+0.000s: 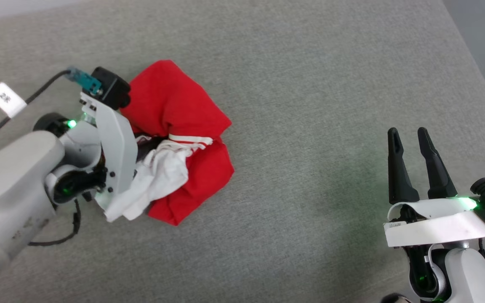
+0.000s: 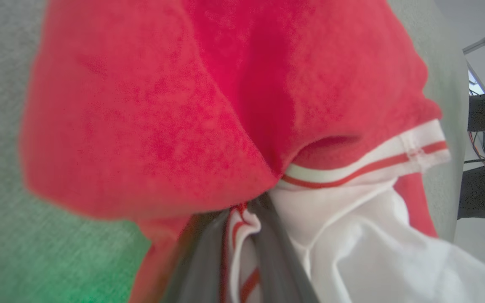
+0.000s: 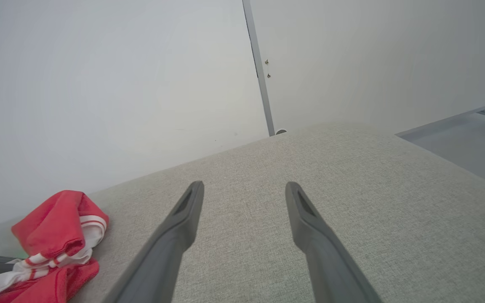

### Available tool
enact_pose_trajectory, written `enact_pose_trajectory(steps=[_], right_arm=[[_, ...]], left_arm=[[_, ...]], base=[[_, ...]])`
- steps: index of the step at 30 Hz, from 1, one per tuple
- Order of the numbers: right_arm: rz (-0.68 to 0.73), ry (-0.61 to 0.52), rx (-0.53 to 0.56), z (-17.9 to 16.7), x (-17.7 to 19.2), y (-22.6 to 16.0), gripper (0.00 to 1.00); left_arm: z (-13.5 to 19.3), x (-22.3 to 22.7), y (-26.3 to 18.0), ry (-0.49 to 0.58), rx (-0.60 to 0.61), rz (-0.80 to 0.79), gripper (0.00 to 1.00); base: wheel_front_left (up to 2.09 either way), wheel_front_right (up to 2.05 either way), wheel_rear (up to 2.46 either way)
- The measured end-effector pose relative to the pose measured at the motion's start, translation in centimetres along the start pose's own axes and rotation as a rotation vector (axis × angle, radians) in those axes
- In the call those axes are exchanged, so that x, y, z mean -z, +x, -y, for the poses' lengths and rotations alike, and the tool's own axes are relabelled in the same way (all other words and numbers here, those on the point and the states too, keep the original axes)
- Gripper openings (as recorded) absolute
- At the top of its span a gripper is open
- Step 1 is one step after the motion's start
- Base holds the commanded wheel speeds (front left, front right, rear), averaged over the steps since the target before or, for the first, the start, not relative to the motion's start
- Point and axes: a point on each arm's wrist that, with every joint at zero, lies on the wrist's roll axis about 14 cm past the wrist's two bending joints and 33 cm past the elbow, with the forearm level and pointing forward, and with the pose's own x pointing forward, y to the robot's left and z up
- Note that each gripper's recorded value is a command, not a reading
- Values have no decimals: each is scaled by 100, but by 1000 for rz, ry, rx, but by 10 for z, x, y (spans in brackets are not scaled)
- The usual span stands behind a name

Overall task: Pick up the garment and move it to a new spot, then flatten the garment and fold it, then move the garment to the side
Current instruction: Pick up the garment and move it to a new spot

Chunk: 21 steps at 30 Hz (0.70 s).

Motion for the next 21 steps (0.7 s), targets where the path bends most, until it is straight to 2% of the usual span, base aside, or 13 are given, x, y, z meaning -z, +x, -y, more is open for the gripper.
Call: enact_pose_trajectory(steps=[5, 11, 12, 13, 15, 16, 17, 19, 21], right_arm=[[-12, -7, 30, 9, 2, -3, 100], [-40, -37, 32, 11, 12, -2, 100], [-47, -48, 22, 9, 14, 0, 100], [-55, -59, 11, 6, 17, 1, 100], [-66, -81, -14, 0, 21, 5, 100], [-72, -97, -27, -3, 24, 7, 100], [-82, -109, -39, -6, 27, 8, 100], [-99, -135, -65, -13, 34, 11, 100], [-108, -154, -93, -20, 39, 15, 100]], left_arm=[[-2, 7, 19, 28, 26, -54, 0], [1, 4, 28, 34, 52, -34, 0], [2, 4, 28, 33, 53, -25, 4], [3, 2, 27, 31, 54, -11, 21], [7, -2, 24, 17, 58, 25, 47], [9, -5, 23, 14, 59, 46, 71], [12, -8, 21, 4, 64, 70, 86], [21, -13, 15, -12, 77, 105, 98], [28, -18, 7, -27, 85, 149, 100]], base=[[0, 0, 0], [0, 0, 0], [0, 0, 0], [0, 0, 0], [0, 0, 0], [0, 0, 0], [0, 0, 0], [0, 0, 0], [0, 0, 0]])
